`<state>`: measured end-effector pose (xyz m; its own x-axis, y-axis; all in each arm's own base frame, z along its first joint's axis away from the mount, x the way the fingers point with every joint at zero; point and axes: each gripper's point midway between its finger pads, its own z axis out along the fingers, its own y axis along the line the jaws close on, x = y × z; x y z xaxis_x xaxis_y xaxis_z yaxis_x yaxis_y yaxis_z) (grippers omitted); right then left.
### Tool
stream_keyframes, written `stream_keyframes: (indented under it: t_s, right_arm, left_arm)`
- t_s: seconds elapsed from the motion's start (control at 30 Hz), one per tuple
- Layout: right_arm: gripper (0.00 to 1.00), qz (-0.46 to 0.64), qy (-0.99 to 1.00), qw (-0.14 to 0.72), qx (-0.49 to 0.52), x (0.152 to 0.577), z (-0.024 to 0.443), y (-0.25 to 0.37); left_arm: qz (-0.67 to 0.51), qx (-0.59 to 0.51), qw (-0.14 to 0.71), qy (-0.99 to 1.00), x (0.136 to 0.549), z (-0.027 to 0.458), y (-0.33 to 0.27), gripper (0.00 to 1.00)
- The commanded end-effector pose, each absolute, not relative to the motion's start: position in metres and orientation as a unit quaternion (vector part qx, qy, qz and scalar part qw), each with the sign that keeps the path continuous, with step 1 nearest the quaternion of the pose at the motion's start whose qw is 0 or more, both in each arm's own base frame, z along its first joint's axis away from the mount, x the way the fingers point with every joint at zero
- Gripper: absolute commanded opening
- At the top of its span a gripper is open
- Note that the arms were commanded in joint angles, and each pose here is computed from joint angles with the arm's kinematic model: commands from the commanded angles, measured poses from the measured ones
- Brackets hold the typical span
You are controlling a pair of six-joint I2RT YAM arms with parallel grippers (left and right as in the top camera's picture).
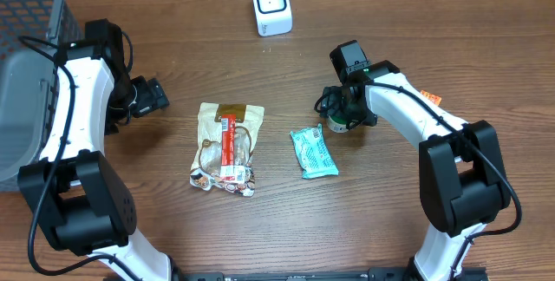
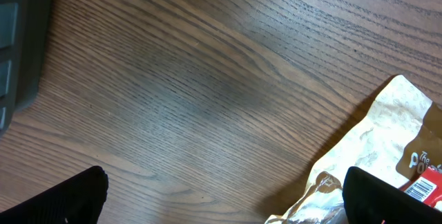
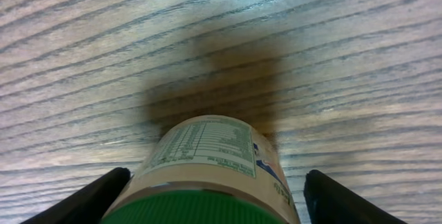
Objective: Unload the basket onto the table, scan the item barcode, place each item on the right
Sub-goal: 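Lift the green-capped bottle with the right gripper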
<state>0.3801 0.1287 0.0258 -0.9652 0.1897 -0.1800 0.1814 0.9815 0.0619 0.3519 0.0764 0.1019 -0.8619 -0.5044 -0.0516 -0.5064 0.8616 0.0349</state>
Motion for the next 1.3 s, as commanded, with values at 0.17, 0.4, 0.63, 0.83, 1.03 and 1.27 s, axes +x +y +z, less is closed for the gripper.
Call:
stream_keyframes:
  t_s: [0.17, 0.4, 0.63, 0.83, 1.03, 1.27]
  right_arm:
    - [0.73, 0.045, 0.993, 0.059, 0.091, 0.368, 0.024, 0.136]
    - [0.31, 0.133, 0.984, 0.031, 0.118, 0.374, 0.068, 0.143]
    - [0.49, 0.195, 0.971, 0.0, 0.14, 0.371, 0.083, 0.142]
    - [0.49, 0.056, 0.988, 0.036, 0.136, 0.371, 0.069, 0.106]
    - [0.49, 0.007, 0.987, 0.049, 0.151, 0.369, 0.067, 0.101]
    - [0.49, 0.003, 0.987, 0.051, 0.155, 0.369, 0.067, 0.102]
  left_arm:
    - [0.027, -0.259, 0.038, 0.965, 0.356, 0.112, 0.078, 1.0]
    - [0.027, -0.259, 0.038, 0.965, 0.356, 0.112, 0.078, 1.0]
    - [0.027, -0.259, 0.038, 0.965, 0.356, 0.112, 0.078, 1.0]
    - [0.027, -0.259, 0.038, 0.965, 0.356, 0.112, 0.078, 1.0]
    - [0.027, -0.259, 0.038, 0.965, 0.356, 0.112, 0.078, 1.0]
    - [0.027, -0.259, 0.038, 0.965, 0.356, 0.112, 0.078, 1.0]
